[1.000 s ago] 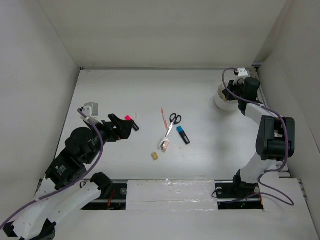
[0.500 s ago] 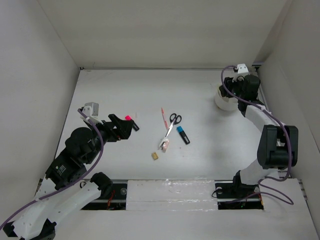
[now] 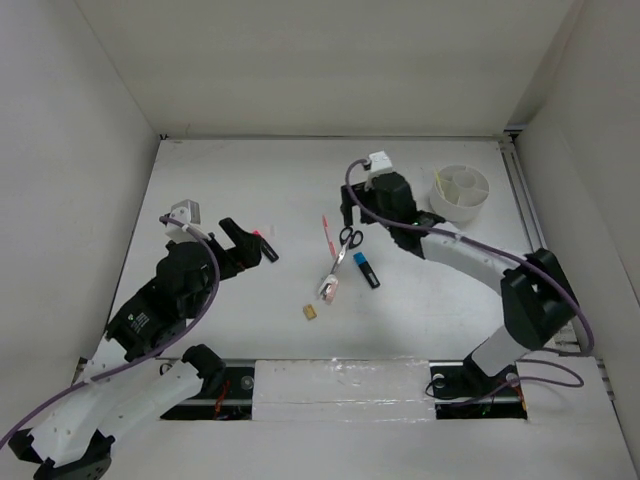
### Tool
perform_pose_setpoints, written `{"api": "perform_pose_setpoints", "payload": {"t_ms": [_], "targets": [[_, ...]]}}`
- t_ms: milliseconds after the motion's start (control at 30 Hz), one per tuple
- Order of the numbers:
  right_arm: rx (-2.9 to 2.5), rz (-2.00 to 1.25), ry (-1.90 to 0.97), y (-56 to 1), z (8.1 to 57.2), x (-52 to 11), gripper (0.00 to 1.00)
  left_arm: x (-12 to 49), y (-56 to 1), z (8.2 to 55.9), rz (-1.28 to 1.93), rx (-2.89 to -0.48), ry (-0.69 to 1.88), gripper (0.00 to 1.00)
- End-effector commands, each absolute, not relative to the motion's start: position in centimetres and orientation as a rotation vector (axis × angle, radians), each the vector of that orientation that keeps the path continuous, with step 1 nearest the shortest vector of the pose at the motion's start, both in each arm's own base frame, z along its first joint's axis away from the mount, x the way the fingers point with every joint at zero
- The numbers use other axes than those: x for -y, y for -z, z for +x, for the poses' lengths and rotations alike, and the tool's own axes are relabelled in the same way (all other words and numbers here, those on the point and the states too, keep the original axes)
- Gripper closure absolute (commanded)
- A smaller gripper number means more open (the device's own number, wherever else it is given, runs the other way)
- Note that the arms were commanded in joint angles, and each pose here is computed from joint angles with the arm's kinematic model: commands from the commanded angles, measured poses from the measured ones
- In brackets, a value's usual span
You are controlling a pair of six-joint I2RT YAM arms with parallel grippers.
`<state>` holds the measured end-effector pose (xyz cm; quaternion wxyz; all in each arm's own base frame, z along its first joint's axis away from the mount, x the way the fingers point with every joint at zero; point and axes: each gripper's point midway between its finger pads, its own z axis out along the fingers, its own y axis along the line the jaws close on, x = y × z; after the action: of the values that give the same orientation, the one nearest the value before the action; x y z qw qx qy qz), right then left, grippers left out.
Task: Sort the stationery into containers
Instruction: Pick up the pen from the center of the board.
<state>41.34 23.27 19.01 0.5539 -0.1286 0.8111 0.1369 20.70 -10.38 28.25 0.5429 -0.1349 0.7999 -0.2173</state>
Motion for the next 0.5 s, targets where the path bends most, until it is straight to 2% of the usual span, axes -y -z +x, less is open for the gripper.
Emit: {"api": "perform_pose_setpoints", "payload": {"t_ms": [0, 67, 100, 133, 167, 200, 267, 300, 367, 467], "targets": [[-2.036, -0.183, -0.286, -16.4, 40.3, -26.5, 0.00, 8.8, -28.5, 21.2, -0.452, -1.887, 0.445, 0.00], [-2.132, -0.208, -0.192, -14.1, 39.3, -27.8, 0.03, 8.1, -28.2, 21.5, -0.497, -1.885, 0.415, 0.00], [-2.131, -0.229, -0.230, -14.9, 39.0, -30.5, 0.05, 8.0, -28.2, 21.6, -0.514, -1.878, 0.412, 0.00], [-2.187, -0.252, -0.188, -12.2, 39.0, -31.2, 0.08, 7.7, -28.6, 21.6, -0.527, -1.866, 0.411, 0.00], [-2.227, -0.270, -0.165, -11.1, 38.7, -31.6, 0.10, 7.6, -28.4, 21.5, -0.525, -1.875, 0.403, 0.00], [-2.239, -0.287, -0.148, -10.5, 38.6, -32.2, 0.17, 7.6, -28.4, 21.5, -0.525, -1.875, 0.403, 0.00], [-2.265, -0.287, -0.132, -9.3, 39.0, -32.6, 0.20, 7.6, -28.4, 21.5, -0.525, -1.875, 0.403, 0.00], [-2.259, -0.283, -0.150, -9.4, 38.8, -33.2, 0.29, 7.6, -28.4, 21.5, -0.525, -1.875, 0.403, 0.00], [-2.264, -0.291, -0.164, -8.7, 38.5, -33.3, 0.38, 7.6, -28.4, 21.5, -0.525, -1.875, 0.403, 0.00], [-2.266, -0.284, -0.180, -8.4, 38.5, -33.6, 0.38, 7.7, -28.2, 21.7, -0.523, -1.883, 0.396, 0.00]]}}
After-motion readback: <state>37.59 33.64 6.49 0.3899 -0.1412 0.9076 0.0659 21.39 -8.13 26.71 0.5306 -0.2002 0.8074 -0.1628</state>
